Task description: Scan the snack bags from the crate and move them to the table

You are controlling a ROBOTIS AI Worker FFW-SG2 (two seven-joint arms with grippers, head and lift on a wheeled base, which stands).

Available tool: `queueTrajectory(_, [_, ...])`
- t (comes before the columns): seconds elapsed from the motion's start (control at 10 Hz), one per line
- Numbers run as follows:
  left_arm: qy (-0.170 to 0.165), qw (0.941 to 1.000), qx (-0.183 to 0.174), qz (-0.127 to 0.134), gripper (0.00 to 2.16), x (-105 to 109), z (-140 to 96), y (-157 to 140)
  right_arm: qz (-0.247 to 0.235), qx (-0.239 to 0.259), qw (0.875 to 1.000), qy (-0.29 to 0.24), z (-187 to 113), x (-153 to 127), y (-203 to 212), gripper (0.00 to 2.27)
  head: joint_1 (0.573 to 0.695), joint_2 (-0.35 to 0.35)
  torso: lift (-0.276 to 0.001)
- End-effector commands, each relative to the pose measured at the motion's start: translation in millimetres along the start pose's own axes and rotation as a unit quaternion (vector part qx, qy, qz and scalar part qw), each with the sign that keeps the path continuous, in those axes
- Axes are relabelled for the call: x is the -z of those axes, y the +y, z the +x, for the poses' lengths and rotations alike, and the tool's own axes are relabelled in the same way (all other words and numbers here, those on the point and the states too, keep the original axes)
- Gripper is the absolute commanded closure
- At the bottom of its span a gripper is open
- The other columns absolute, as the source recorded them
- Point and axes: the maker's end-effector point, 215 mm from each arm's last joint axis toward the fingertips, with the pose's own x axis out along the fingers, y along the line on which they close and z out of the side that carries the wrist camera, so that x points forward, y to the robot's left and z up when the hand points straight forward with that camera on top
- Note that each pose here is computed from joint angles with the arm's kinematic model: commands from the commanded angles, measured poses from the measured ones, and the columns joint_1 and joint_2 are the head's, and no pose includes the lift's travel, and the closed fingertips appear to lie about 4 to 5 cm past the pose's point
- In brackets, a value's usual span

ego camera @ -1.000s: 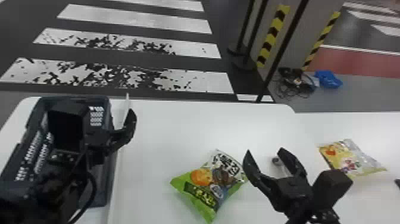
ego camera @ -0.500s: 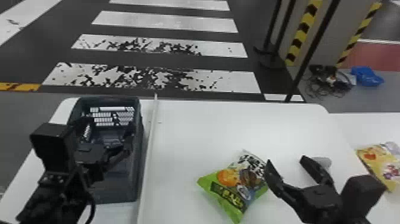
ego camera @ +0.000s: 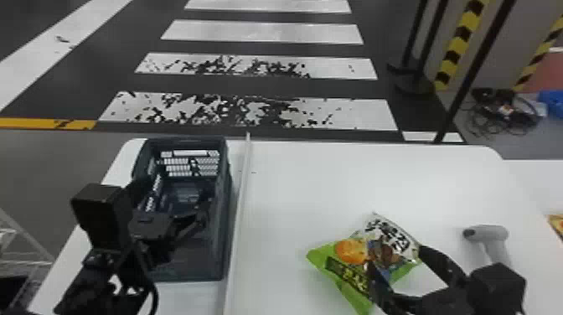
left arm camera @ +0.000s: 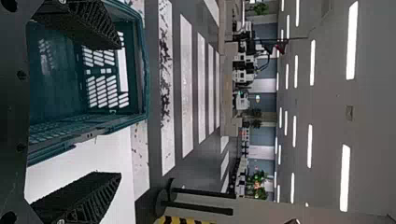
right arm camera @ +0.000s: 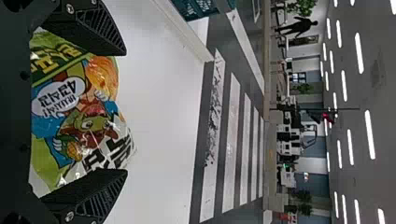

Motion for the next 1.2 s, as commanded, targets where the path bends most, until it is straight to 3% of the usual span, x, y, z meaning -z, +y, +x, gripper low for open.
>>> queueTrajectory(0.0, [0.002, 1.0000, 0.001, -0.002, 0.03, 2, 0, 0, -0.022, -0.008, 0.999, 0.032, -1, 9, 22, 0.11, 0.695, 0.023, -0.095])
queueTrajectory(0.1, [0.004, 1.0000, 0.004, -0.005, 0.03, 4, 0, -2, -0.033, 0.000, 0.998, 0.051, -1, 14, 32, 0.10, 0.695, 0.044, -0.095])
queueTrajectory(0.3, [0.007, 0.9999, 0.008, -0.006, 0.03, 7, 0, -3, -0.105, 0.043, 0.990, 0.086, 3, 21, 51, 0.10, 0.695, 0.070, -0.095])
queueTrajectory(0.6, [0.012, 0.9998, 0.015, -0.010, 0.03, 12, 0, -4, -0.233, 0.108, 0.958, 0.130, -8, 40, 64, 0.10, 0.695, 0.095, -0.095])
queueTrajectory(1.1, [0.016, 0.9991, 0.030, -0.023, 0.03, 16, 2, -10, -0.298, 0.119, 0.938, 0.130, -1, 45, 99, 0.14, 0.695, 0.134, -0.095])
